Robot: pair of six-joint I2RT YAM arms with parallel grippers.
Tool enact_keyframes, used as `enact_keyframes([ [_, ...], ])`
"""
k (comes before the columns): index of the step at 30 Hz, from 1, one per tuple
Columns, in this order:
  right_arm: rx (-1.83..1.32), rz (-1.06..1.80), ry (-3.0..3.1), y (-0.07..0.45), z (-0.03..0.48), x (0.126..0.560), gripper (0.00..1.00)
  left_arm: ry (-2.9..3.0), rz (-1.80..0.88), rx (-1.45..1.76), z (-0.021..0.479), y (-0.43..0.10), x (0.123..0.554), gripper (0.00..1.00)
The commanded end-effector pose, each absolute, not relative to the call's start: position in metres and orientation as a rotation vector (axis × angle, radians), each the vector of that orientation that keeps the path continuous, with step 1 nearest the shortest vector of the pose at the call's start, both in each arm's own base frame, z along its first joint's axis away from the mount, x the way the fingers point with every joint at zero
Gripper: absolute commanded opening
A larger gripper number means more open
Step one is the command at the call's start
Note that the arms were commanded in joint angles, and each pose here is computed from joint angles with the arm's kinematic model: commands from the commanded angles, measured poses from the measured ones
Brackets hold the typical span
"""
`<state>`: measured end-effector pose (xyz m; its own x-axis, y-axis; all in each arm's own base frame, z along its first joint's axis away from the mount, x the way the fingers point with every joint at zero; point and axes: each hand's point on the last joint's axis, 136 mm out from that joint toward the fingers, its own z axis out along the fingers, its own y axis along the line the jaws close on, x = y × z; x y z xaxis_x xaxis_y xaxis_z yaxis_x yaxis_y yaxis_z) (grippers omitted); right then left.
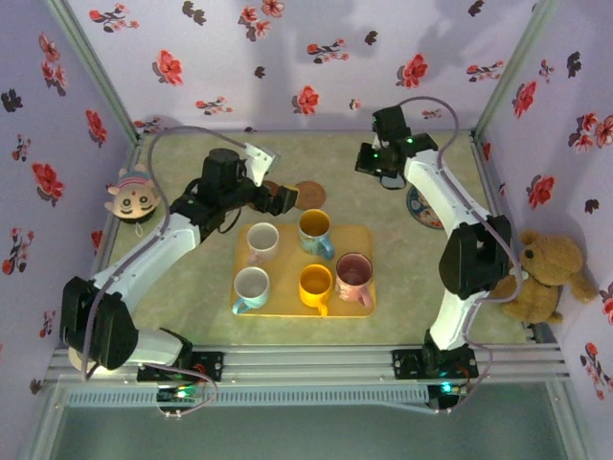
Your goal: Place the cup by the coaster
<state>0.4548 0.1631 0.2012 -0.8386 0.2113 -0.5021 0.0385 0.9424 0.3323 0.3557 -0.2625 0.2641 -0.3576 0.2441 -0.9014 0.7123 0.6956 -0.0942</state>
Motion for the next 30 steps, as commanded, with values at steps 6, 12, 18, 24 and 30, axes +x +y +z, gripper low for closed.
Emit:
enact_keyframes([
  [6,0.230,0.276,2.482,0.115,0.192,0.466,0.00,1.880,-0.615,0.753,0.272,-0.290,0.368,1.00],
  [12,0.238,0.243,2.472,0.105,0.182,0.478,0.00,1.893,-0.628,0.768,0.262,-0.304,0.373,1.00],
  [18,0.220,0.248,2.488,0.105,0.162,0.495,0.00,1.894,-0.624,0.770,0.250,-0.312,0.380,1.00],
  [24,0.237,0.244,2.496,0.103,0.145,0.510,0.00,1.910,-0.624,0.776,0.241,-0.317,0.383,1.00],
  [30,0.258,0.232,2.515,0.099,0.128,0.522,0.00,1.928,-0.618,0.770,0.233,-0.317,0.384,1.00],
])
